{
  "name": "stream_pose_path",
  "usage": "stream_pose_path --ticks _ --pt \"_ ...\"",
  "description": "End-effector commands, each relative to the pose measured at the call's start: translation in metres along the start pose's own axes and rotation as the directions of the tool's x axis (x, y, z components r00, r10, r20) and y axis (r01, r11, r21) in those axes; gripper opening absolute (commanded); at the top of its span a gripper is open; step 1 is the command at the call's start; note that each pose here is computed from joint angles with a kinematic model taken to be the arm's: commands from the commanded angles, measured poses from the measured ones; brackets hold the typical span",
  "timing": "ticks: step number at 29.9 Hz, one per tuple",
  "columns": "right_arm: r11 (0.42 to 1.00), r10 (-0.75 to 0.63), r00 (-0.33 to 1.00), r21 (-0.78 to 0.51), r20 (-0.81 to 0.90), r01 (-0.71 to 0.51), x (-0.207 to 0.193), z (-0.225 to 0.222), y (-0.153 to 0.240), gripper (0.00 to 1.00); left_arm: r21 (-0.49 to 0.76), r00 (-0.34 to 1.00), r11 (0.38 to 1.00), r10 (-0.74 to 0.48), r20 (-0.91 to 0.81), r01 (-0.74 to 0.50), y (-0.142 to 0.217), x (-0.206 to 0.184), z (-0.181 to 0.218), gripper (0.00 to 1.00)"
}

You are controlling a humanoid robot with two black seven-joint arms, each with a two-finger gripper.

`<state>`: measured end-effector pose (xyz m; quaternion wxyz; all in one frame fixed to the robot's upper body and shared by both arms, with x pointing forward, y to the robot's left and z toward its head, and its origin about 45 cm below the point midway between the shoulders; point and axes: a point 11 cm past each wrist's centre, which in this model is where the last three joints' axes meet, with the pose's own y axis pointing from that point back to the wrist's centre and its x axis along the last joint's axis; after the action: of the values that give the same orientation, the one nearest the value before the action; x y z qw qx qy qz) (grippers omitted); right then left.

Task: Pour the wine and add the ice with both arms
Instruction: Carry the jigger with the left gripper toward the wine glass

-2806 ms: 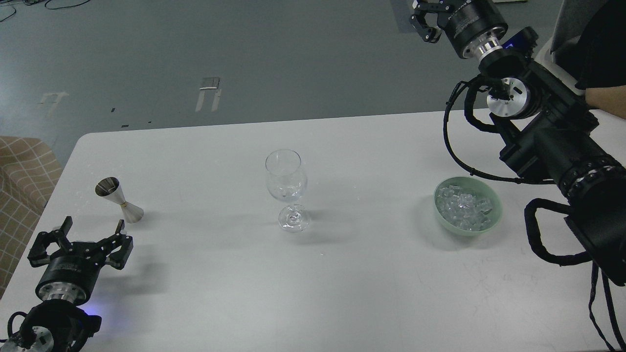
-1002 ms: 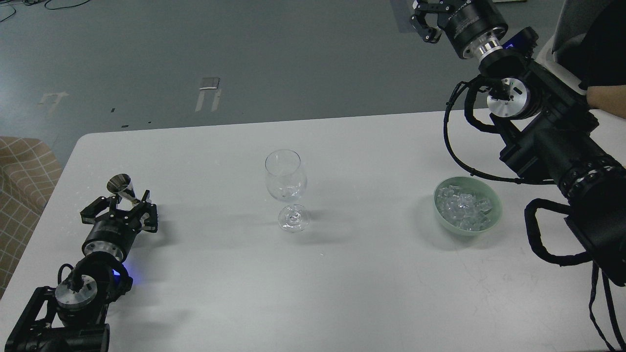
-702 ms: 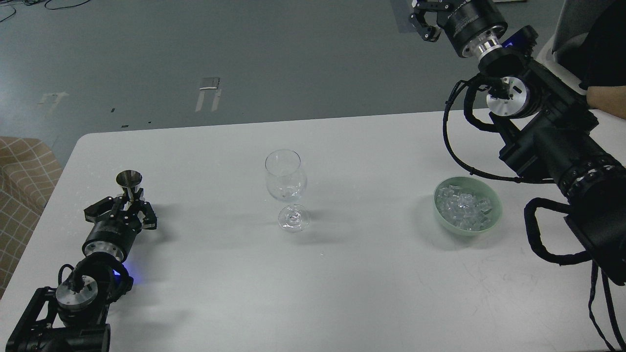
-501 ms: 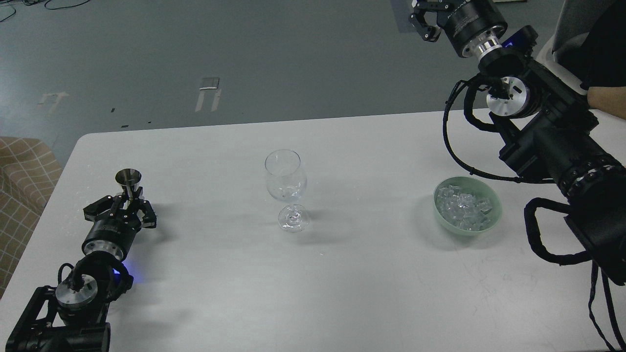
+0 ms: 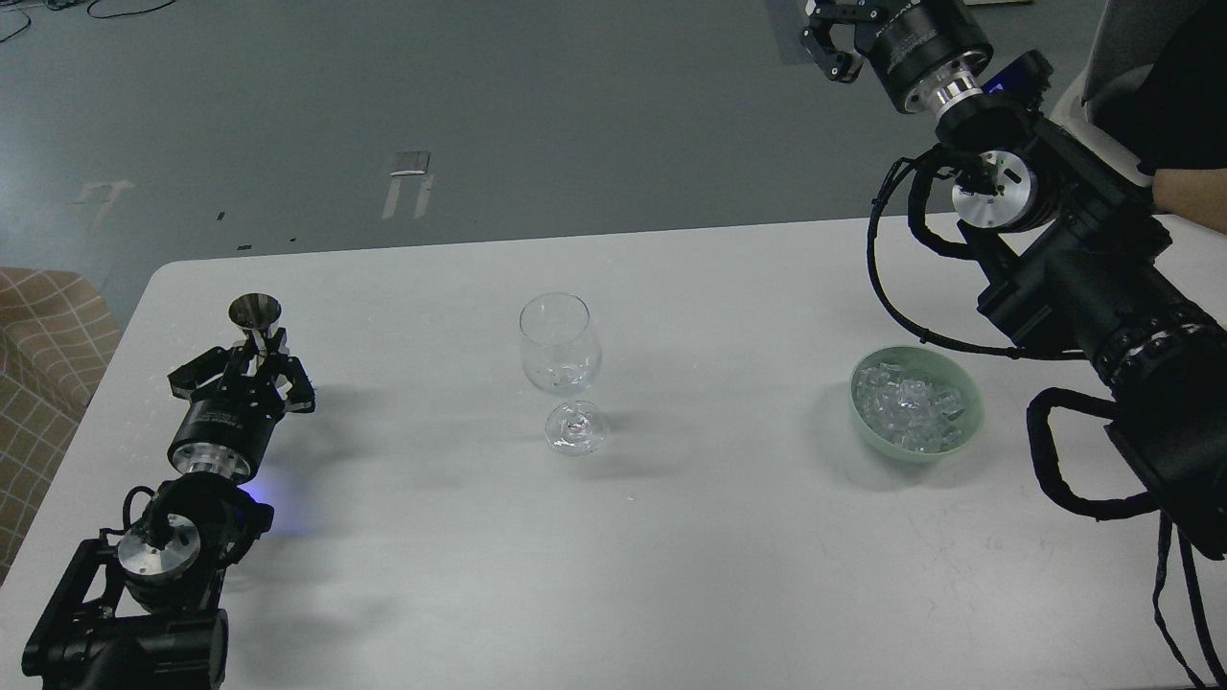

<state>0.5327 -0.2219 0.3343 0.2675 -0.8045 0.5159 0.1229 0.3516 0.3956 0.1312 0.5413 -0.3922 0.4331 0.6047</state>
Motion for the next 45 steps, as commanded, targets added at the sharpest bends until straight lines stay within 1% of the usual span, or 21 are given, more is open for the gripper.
stream_pose_path --ticks 1,4,6,10,14,22,24,28,34,39,45 --pt "1.000 0.006 1.000 -0.002 -0.003 -0.006 0.003 0.000 0.001 1.00 0.046 0.999 0.998 -0.049 0.018 0.048 -0.005 -0.024 -0.005 0.00" --pt "1.000 0.008 1.000 -0.002 -0.004 -0.008 0.004 0.000 0.002 1.00 0.110 0.996 0.991 -0.077 0.038 0.072 -0.007 -0.041 -0.017 0.00" --pt "1.000 0.011 1.000 -0.003 -0.005 -0.011 0.005 0.000 0.003 1.00 0.154 0.991 0.981 -0.124 0.055 0.115 -0.008 -0.062 -0.026 0.00" --pt "1.000 0.013 1.000 -0.003 -0.003 -0.013 0.006 0.000 0.003 1.00 0.213 0.984 0.968 -0.155 0.091 0.132 -0.005 -0.086 -0.035 0.00" --pt "1.000 0.012 1.000 -0.002 -0.002 -0.012 0.005 0.000 0.003 1.00 0.304 0.964 0.941 -0.205 0.167 0.148 0.005 -0.115 -0.045 0.00" --pt "1.000 0.010 1.000 -0.003 0.000 -0.010 0.004 0.002 0.003 1.00 0.366 0.922 0.923 -0.237 0.305 0.116 0.012 -0.133 -0.048 0.00" --pt "1.000 0.009 1.000 -0.004 0.002 -0.009 0.004 0.002 0.003 1.00 0.375 0.922 0.920 -0.237 0.307 0.112 0.013 -0.136 -0.050 0.00" --pt "1.000 0.009 1.000 -0.004 0.002 -0.009 0.004 0.002 0.003 1.00 0.425 0.913 0.901 -0.240 0.331 0.082 0.017 -0.136 -0.069 0.00" --pt "1.000 0.011 1.000 -0.003 -0.001 -0.011 0.005 0.001 0.003 1.00 0.463 0.909 0.883 -0.253 0.331 0.077 0.023 -0.145 -0.088 0.00" --pt "1.000 0.008 1.000 -0.002 0.000 -0.008 0.004 0.001 0.003 1.00 0.477 0.910 0.876 -0.256 0.325 0.076 0.025 -0.150 -0.098 0.00" --pt "1.000 0.008 1.000 -0.002 0.001 -0.008 0.004 0.002 0.003 1.00 0.495 0.889 0.867 -0.272 0.369 0.060 0.027 -0.149 -0.107 0.00"
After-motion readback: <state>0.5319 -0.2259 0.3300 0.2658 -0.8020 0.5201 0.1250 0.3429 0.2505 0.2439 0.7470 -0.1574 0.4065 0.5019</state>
